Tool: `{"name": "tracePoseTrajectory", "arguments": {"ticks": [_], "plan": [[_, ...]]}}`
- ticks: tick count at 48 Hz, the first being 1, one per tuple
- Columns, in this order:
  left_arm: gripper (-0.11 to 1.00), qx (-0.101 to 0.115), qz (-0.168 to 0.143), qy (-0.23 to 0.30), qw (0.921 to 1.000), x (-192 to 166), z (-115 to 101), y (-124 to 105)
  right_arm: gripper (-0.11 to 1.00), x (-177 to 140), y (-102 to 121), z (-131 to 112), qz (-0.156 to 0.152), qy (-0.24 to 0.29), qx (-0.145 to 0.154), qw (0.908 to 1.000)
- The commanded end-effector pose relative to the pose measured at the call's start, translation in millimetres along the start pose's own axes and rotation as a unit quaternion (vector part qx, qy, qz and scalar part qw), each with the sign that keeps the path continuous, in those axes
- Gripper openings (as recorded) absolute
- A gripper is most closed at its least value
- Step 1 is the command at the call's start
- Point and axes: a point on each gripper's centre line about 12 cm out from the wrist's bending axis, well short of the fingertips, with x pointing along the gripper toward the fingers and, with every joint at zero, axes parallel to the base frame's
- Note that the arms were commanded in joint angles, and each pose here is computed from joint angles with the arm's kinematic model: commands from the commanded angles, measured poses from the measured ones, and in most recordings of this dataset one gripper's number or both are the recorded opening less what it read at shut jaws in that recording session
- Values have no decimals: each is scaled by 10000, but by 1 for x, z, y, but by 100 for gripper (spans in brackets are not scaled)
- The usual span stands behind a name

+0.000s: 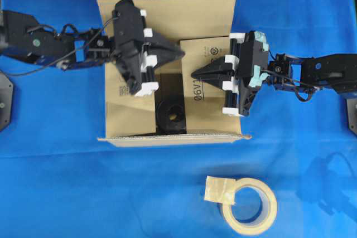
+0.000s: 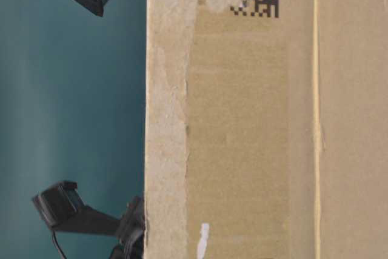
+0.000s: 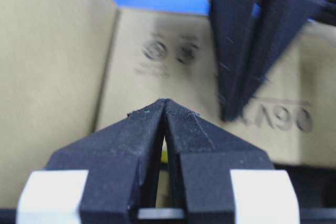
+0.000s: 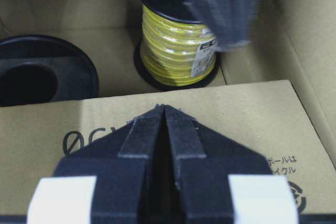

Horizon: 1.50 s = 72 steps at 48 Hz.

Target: Close the cardboard box.

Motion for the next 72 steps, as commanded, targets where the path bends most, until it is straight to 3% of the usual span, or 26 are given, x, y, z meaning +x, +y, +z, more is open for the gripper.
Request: {"name": "tracePoseTrajectory", "arguments": {"ticks": [1,8,17,50,59,72], "plan": [[0,44,128,-295,9995,5,20,10,0,0,3,11,39,-173,7,9998],[0,64,266,-327,9991,11,22,22,0,0,3,11,46,-173,4,9998],[0,31,416,-129,9990,18,6,36,0,0,4,11,53,-164,1,9999],[0,81,265,-89,9996,28,-9,22,0,0,5,16,61,-217,-3,9997],[0,78,272,-73,9996,27,-10,22,0,-13,7,34,97,-322,-9,9994],[0,57,327,-17,9994,26,-14,27,0,-64,20,79,341,-867,-31,9956]]}}
